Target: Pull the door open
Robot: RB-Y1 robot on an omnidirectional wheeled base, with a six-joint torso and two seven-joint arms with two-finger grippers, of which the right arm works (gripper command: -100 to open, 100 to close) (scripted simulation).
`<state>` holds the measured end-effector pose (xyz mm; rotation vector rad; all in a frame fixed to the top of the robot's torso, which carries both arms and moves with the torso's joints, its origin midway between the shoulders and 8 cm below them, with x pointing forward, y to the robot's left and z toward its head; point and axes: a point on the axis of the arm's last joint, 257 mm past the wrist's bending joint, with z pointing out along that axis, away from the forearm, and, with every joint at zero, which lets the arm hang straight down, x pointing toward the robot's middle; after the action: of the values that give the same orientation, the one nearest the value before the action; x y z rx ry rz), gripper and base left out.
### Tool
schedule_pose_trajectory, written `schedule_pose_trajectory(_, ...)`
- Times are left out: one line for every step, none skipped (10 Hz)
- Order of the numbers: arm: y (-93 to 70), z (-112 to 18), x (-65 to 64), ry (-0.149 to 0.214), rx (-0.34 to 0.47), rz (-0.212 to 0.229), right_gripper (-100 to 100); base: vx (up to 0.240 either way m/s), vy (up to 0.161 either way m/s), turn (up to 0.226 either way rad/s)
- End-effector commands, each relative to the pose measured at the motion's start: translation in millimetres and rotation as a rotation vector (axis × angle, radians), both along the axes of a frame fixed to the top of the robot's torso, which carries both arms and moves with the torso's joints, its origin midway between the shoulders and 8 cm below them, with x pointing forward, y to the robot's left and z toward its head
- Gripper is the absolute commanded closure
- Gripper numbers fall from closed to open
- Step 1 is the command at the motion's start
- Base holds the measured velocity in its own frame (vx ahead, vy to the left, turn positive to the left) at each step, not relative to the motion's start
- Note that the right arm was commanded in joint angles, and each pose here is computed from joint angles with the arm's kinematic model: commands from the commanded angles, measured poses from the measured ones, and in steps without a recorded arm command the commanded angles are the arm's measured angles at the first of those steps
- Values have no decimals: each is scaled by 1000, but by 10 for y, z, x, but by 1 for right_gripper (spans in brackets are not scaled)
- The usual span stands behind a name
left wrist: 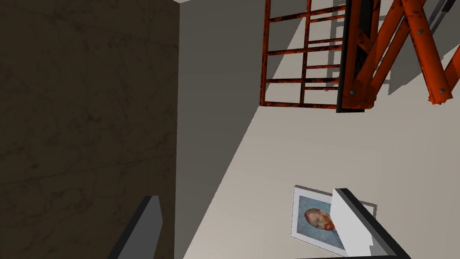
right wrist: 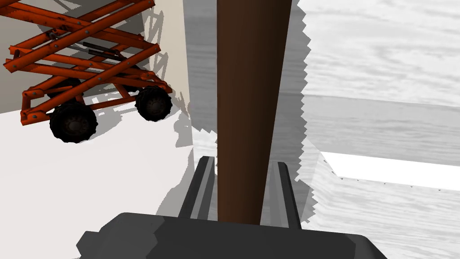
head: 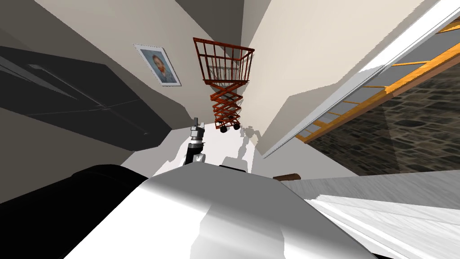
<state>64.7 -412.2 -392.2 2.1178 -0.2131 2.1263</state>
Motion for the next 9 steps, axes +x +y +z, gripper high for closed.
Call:
schedule_pose_trajectory(24,5,17,4,-4,30,100,-220,11,36)
schedule_pose_trajectory(43,6,33,4,-4,44,100,-208,8,34)
schedule_pose_trajectory(58,7,46,4,-5,57,100,-194,0,25)
schedule_pose_trajectory(74,8,59,4,-6,69,100,-171,-5,24)
schedule_pose_trajectory(72,1,60,4,-3,62,100,-71,1,8)
schedule_pose_trajectory(79,-2,91,4,-2,79,100,-134,6,91)
schedule_pose_trajectory(77,-2,110,4,-2,87,100,-216,0,99)
schedule_pose_trajectory(74,-1,131,4,-2,96,100,-209,-4,58)
schedule_pose_trajectory(72,0,154,4,-2,106,100,-187,2,51)
